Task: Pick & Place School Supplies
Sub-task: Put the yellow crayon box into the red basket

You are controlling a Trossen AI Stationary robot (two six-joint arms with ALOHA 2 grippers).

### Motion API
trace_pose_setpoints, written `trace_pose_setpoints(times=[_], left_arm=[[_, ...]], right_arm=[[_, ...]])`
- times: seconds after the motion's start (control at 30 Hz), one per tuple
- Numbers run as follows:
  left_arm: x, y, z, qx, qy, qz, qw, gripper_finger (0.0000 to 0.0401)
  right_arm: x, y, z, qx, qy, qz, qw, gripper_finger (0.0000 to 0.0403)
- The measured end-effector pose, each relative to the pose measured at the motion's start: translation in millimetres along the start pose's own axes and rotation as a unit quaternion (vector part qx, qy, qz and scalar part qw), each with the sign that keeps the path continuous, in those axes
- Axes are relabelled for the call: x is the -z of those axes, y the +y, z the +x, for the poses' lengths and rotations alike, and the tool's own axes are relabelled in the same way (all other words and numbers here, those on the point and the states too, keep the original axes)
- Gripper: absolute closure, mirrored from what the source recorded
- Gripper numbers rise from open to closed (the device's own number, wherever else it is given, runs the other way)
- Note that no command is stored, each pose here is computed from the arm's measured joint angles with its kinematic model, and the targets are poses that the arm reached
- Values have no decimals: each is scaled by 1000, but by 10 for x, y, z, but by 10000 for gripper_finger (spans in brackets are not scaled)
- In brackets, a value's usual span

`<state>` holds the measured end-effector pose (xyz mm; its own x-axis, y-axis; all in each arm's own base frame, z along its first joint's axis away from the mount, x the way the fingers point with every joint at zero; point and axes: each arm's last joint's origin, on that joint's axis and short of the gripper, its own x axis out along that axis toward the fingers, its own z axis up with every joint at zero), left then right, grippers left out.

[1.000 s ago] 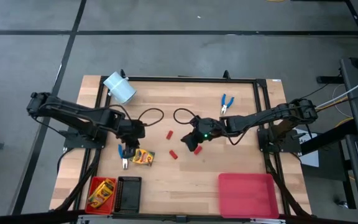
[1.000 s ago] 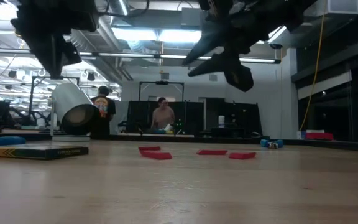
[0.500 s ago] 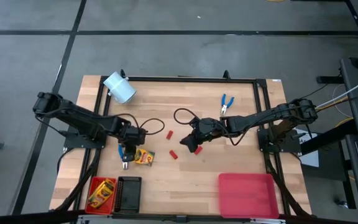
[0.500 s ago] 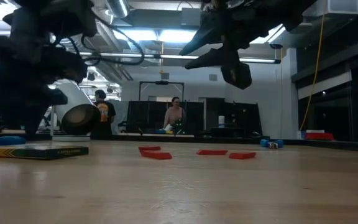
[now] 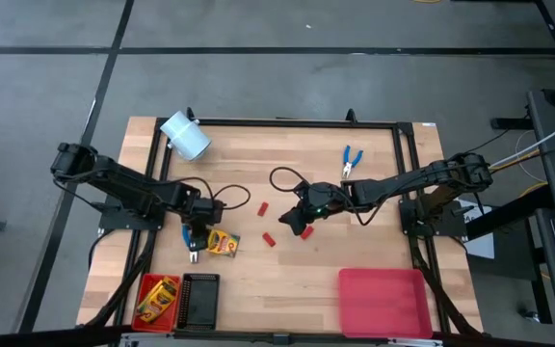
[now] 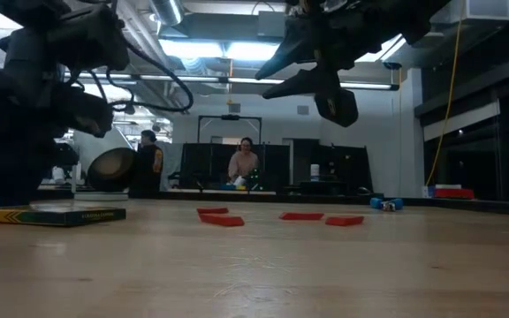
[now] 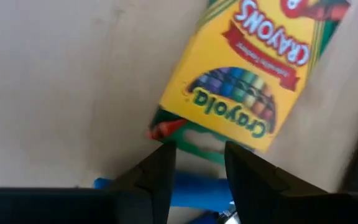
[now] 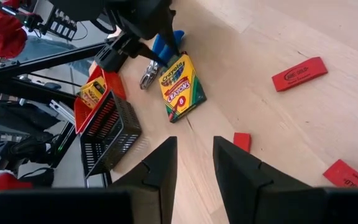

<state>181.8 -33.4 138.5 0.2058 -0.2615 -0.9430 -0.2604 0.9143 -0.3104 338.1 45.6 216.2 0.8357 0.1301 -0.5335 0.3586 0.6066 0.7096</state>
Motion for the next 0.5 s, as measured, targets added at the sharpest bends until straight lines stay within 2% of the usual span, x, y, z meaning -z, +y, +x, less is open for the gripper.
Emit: trace_pose_setpoints(times=[0.27, 0.5], left_arm=[[-9, 77, 32, 5, -17, -49, 999, 272], [25, 127, -51, -25, -34, -76, 996, 272]], right_arm=[[0, 0, 0, 0, 0, 0, 1000, 296], [39, 24, 1, -2, 4, 0, 1000, 296]])
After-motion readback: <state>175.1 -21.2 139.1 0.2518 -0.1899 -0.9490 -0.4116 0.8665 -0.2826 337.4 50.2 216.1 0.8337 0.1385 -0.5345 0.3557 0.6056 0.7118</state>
